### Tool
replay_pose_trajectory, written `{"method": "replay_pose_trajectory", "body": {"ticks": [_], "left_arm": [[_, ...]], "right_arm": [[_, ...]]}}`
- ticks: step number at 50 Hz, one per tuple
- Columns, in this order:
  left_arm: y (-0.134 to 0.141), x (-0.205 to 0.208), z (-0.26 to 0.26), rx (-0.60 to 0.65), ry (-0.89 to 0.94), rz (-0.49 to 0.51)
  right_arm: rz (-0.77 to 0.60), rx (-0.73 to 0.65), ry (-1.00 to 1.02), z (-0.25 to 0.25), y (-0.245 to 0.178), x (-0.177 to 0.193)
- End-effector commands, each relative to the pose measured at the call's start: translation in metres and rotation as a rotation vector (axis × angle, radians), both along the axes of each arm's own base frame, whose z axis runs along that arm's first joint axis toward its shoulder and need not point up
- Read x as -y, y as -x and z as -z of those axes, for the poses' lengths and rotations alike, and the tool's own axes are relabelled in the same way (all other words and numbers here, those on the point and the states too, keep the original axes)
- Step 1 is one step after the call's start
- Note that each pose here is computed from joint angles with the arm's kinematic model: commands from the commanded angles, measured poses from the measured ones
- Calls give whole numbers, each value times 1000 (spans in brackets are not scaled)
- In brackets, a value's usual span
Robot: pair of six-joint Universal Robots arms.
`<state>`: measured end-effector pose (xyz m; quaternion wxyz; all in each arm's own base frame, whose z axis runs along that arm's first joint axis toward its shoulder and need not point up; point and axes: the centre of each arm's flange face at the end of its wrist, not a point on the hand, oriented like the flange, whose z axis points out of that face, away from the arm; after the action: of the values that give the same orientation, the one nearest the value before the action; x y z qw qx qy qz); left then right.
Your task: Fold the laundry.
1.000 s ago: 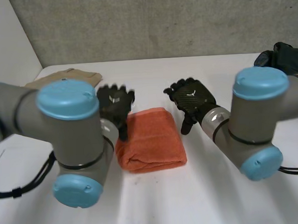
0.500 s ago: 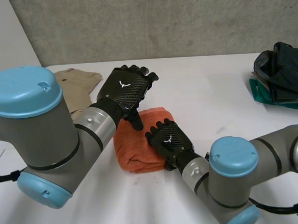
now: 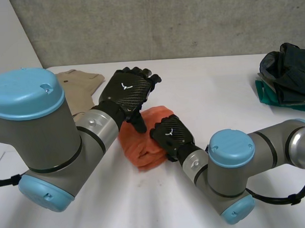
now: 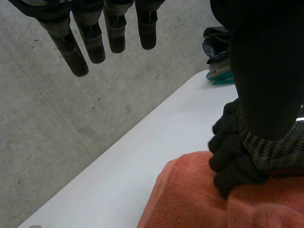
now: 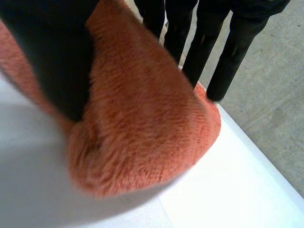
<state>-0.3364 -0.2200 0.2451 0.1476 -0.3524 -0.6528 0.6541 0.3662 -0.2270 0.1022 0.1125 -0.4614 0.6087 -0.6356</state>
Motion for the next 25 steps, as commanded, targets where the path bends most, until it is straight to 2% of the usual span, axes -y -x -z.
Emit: {"method": "replay_pose_trajectory", "body": {"ticks": [1, 6, 13, 21, 25], "left_arm": [[0, 0, -1, -11, -3, -1], [-1, 1, -5, -24, -1, -5], [-5, 3, -17, -48, 26, -13], [-5, 2, -23, -59, 38, -12], [-5, 1, -23, -59, 38, -11]], "right_arm": [[0, 13, 25, -1, -7, 10], [24, 72, 88, -27, -8, 27], [101, 223, 299, -96, 15, 89], [218, 445, 549, -176, 84, 165], [310, 534, 639, -203, 139, 204]]}}
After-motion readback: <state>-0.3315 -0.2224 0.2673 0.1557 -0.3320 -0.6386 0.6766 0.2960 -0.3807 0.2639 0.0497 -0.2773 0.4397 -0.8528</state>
